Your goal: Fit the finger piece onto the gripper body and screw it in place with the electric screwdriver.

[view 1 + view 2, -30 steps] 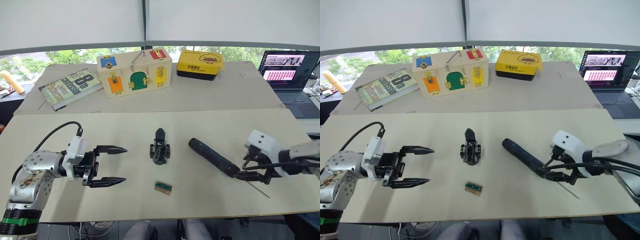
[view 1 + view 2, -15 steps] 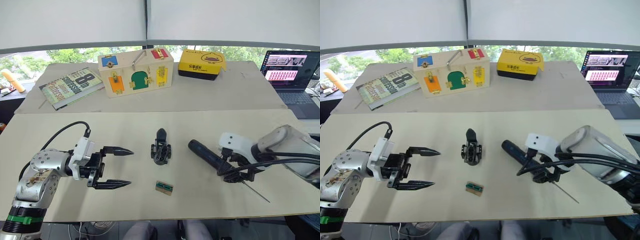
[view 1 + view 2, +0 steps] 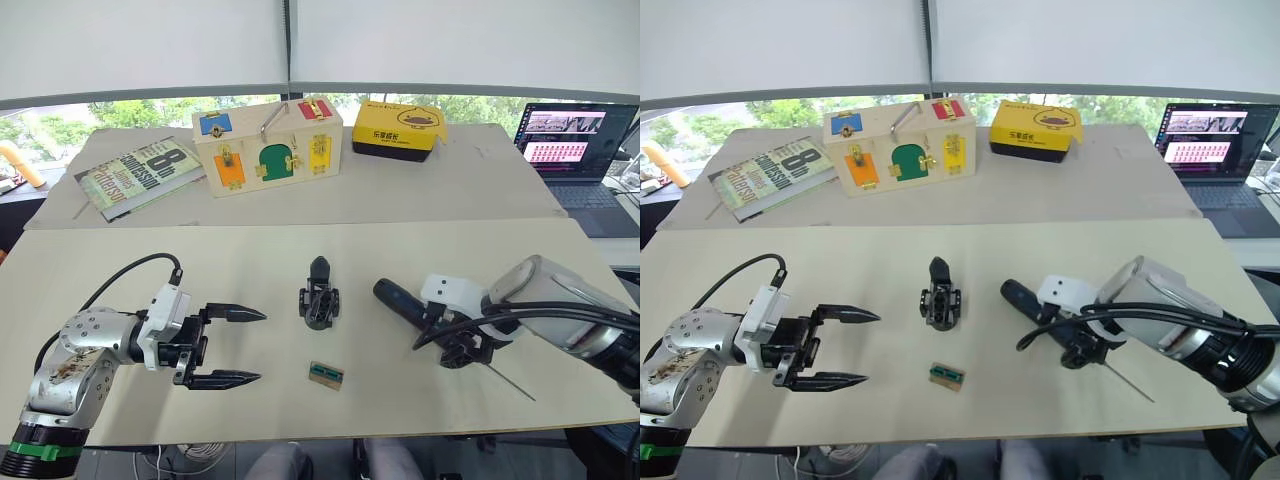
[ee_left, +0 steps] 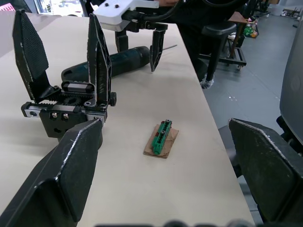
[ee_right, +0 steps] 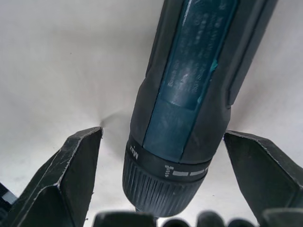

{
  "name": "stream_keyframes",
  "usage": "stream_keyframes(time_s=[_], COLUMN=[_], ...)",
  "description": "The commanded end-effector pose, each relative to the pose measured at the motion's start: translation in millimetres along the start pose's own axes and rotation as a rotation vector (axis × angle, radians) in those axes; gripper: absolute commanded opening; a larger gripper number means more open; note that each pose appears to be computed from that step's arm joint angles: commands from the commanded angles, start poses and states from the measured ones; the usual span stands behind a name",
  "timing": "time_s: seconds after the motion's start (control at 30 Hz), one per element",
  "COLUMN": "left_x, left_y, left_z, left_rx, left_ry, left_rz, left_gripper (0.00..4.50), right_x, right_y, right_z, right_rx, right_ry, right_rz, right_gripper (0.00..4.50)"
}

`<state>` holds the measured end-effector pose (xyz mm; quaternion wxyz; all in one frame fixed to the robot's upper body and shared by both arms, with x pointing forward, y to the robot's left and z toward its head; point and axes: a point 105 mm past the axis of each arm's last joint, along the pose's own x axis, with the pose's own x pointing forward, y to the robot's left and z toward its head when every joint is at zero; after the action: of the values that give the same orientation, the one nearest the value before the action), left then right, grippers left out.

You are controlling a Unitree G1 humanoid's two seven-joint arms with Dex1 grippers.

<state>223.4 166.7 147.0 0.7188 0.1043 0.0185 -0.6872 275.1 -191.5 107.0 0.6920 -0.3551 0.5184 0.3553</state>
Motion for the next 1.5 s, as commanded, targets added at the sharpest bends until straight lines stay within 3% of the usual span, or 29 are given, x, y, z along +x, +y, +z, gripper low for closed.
stream_keyframes(time_s=[0.03, 0.3, 0.47, 0.57, 0.7, 0.9, 1.0, 1.2, 1.37, 1.5], left_x=[-4.4, -5.3, -8.0, -9.6, -14.0, -20.7, -22.6, -26.4, -20.3, -1.0], left_y=[-0.1, -7.4, -9.7, -5.5, 3.7, 8.9, 12.0, 17.5, 18.5, 14.9], left_z=[4.5, 1.6, -1.6, 0.0, 4.1, -0.8, -8.1, -19.4, -27.4, -39.9], left_rx=[0.026, 0.024, 0.01, 0.021, 0.037, 0.022, 0.001, -0.014, -0.023, -0.023], left_ry=[0.02, 0.042, 0.053, 0.058, 0.071, 0.086, 0.108, 0.136, 0.132, 0.107], left_rz=[-0.017, -0.051, -0.052, -0.037, -0.016, -0.008, -0.028, -0.031, -0.007, -0.009], left_gripper=[4.5, 4.5, 4.5, 4.5, 4.5, 4.5, 4.5, 4.5, 4.5, 4.5], right_x=[11.0, 14.7, -3.0, -22.9, -48.7, -89.5, -115.7, -159.2, -169.1, -146.2], right_y=[0.6, 3.1, -7.1, -13.3, -15.7, -11.6, -1.5, 17.4, 51.8, 84.9], right_z=[0.2, -3.1, 11.8, 9.7, 0.7, 26.2, 42.5, 54.9, 68.2, 76.8], right_rx=[-0.003, -0.031, -0.02, -0.058, 0.065, 0.17, 0.094, -0.088, -0.223, -0.334], right_ry=[0.025, 0.05, -0.053, -0.13, -0.257, -0.687, -0.997, -1.445, -1.568, -1.565], right_rz=[0.006, 0.031, 0.013, -0.024, -0.028, -0.04, -0.045, -0.191, -0.126, -0.019], right_gripper=[4.47, 1.99, 1.95, 1.95, 1.95, 1.95, 1.95, 1.95, 1.95, 1.95])
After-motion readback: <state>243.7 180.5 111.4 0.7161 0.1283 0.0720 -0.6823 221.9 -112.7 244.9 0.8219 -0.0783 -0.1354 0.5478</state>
